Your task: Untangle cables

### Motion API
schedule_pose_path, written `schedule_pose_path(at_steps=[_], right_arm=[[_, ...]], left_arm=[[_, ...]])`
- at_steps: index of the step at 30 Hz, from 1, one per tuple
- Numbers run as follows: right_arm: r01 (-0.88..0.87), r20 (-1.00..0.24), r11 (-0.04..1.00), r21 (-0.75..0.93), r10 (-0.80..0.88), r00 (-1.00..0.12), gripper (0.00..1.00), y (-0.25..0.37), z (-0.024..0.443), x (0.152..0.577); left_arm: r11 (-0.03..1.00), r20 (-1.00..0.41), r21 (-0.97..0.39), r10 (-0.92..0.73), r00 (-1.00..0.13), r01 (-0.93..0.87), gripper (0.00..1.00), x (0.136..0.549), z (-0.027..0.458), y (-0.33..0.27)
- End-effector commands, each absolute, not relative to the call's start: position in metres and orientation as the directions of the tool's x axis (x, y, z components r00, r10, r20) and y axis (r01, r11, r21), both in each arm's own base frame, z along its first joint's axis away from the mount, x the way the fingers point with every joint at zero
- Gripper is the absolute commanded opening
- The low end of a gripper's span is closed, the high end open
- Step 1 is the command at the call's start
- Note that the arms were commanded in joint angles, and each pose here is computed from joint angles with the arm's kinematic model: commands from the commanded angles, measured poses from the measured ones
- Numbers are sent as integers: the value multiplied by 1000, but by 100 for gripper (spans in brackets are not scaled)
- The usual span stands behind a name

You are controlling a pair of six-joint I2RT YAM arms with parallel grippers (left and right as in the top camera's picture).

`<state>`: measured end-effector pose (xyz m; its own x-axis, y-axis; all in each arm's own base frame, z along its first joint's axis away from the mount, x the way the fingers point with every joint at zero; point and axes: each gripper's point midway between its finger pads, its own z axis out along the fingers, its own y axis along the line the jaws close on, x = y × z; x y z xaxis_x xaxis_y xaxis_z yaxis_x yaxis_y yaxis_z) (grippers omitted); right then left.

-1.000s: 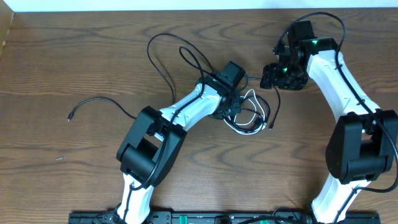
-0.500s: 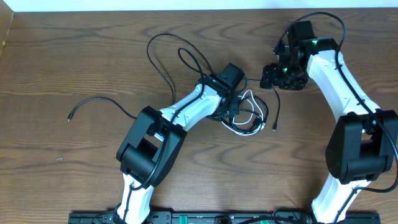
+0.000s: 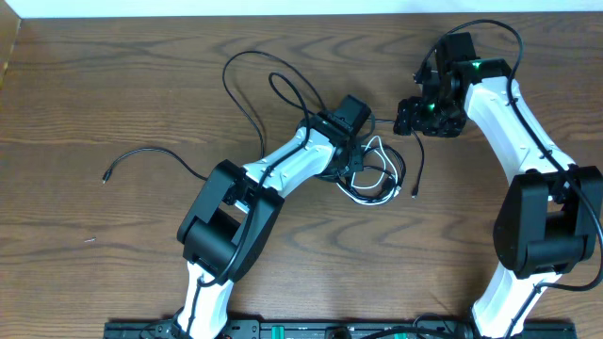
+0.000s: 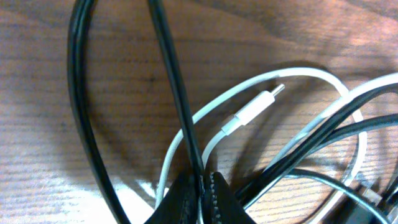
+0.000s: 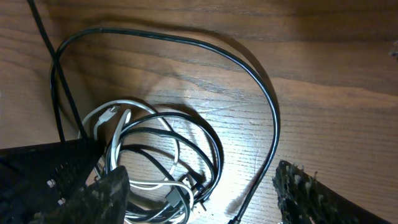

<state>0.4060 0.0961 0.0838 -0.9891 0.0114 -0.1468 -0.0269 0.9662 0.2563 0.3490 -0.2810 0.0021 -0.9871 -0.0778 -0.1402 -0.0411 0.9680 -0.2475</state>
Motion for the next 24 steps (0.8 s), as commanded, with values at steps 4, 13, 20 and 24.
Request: schedule_pose_path(at_steps=[4, 13, 20, 24], right_arm=[[-22, -138, 959, 281, 18, -990, 74, 99, 83, 404], [-268, -245, 789, 552, -154, -957, 70, 153, 117, 403], [-358, -345, 705, 613, -169, -923, 71, 169, 156, 409], [-372, -351, 676, 636, -176, -920, 68, 178, 161, 406]], left_arm=[[961, -189, -272, 5, -982, 57, 7, 359, 17, -282], [872, -421, -462, -52, -906, 164, 7, 386, 145, -290], [835, -500, -517, -119, -858, 186, 7, 397, 192, -280], [805, -505, -566, -168, -847, 178, 7, 408, 203, -278]])
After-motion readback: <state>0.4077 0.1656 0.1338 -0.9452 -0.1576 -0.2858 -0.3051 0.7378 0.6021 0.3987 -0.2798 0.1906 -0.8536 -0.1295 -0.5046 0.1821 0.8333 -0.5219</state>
